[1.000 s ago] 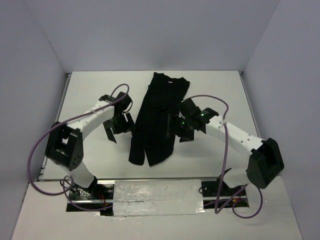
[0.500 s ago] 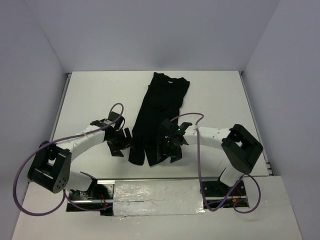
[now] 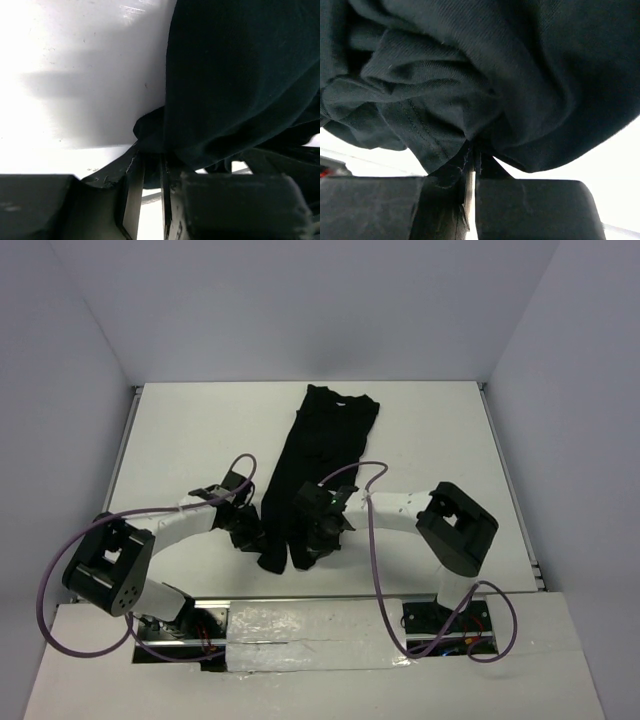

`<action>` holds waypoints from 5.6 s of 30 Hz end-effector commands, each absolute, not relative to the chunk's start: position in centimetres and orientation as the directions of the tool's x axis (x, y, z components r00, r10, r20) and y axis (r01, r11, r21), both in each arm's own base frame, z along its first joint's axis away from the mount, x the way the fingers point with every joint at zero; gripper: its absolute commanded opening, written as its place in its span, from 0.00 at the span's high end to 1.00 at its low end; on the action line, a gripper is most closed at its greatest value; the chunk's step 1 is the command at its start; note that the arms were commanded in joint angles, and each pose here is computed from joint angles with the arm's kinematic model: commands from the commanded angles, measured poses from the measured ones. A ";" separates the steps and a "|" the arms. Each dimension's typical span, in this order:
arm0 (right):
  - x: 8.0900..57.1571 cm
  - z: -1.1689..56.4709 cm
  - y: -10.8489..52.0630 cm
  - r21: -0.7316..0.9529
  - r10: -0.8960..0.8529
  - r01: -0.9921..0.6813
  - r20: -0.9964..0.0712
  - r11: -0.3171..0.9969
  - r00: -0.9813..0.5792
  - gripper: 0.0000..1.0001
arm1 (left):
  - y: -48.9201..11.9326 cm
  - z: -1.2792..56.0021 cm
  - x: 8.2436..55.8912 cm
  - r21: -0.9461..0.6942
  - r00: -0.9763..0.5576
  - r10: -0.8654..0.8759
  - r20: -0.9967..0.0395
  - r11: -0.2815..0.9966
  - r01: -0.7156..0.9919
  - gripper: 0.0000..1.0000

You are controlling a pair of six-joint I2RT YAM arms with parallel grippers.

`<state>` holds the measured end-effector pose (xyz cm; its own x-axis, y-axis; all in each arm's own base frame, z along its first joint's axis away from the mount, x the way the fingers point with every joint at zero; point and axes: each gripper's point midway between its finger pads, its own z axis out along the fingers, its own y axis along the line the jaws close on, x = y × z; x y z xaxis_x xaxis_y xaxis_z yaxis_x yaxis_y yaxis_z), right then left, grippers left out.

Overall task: Fold and stack the t-shirts
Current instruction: Fold the tshirt

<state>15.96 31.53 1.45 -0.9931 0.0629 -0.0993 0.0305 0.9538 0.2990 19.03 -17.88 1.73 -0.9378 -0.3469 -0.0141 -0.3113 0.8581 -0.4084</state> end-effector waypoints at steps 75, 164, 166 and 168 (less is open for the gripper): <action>12.0 1.9 26.3 0.094 -0.306 -0.313 -0.083 0.945 -0.948 0.96 | -27.2 3.1 41.8 -0.486 -0.957 -0.269 -0.108 0.854 -0.185 0.32; 21.2 9.3 24.2 0.344 -0.018 -0.075 -0.166 0.936 -0.986 0.59 | -26.0 5.6 28.8 -0.328 -0.964 -0.262 -0.042 0.915 -0.235 0.24; 22.2 9.8 22.5 0.301 0.011 -0.055 -0.211 0.952 -0.977 0.59 | -26.4 6.4 28.9 -0.338 -0.965 -0.256 -0.054 0.914 -0.223 0.24; 22.3 9.9 20.8 0.301 0.055 -0.015 -0.224 0.954 -0.973 0.59 | -27.0 7.5 29.3 -0.372 -0.966 -0.248 -0.077 0.906 -0.203 0.23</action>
<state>21.12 23.43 7.59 -0.9902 0.0091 -0.1392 -0.0376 0.9434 0.3295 28.42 -25.60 5.49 -0.9595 -0.2793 -0.0372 -0.2537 0.9137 -0.3176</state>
